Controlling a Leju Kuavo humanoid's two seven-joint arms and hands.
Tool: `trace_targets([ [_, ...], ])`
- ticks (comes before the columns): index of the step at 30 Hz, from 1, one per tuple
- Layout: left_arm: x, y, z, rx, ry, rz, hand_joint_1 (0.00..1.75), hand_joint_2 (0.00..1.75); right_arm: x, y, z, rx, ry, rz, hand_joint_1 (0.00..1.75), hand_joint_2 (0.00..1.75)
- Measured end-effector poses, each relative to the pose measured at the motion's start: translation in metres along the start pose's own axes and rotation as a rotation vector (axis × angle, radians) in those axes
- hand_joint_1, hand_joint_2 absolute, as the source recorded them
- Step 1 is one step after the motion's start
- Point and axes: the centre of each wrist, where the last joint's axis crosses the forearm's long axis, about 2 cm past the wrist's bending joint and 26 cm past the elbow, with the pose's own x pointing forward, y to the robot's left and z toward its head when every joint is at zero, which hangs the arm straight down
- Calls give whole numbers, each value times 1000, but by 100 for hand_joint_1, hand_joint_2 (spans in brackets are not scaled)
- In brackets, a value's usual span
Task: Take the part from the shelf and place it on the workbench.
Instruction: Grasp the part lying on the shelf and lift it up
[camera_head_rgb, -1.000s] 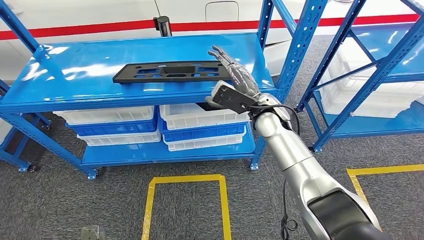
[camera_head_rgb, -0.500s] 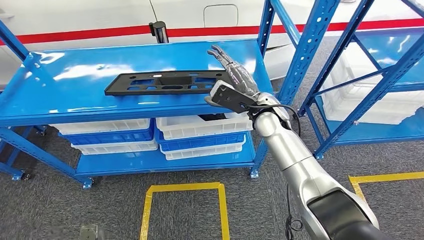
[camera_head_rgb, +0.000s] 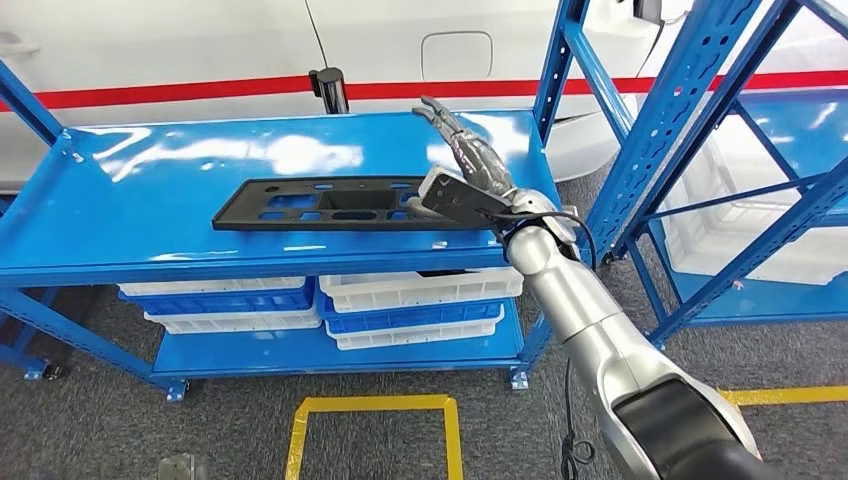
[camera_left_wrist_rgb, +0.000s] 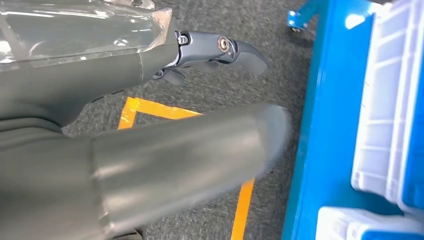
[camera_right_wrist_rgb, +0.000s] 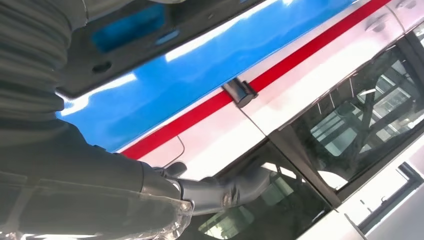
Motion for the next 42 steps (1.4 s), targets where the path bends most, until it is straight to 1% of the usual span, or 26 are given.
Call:
trace_targets([
  [5,2,-1,-1,-2,-12,5,0,0,7,-2,-9,-9,-26,1,0,175],
  [12,0,-1,0,-1,-7,4,0,0,8,2,-9,-4,-29,-1,0,175],
  [29,5,-10,-3,-11,3,6,0,0,4,-3,-6,-2,-25,14,0,175],
  [42,5,-9,-3,-12,-2,-14,0,0,7,-7,-4,-17,-40,6,0,175],
])
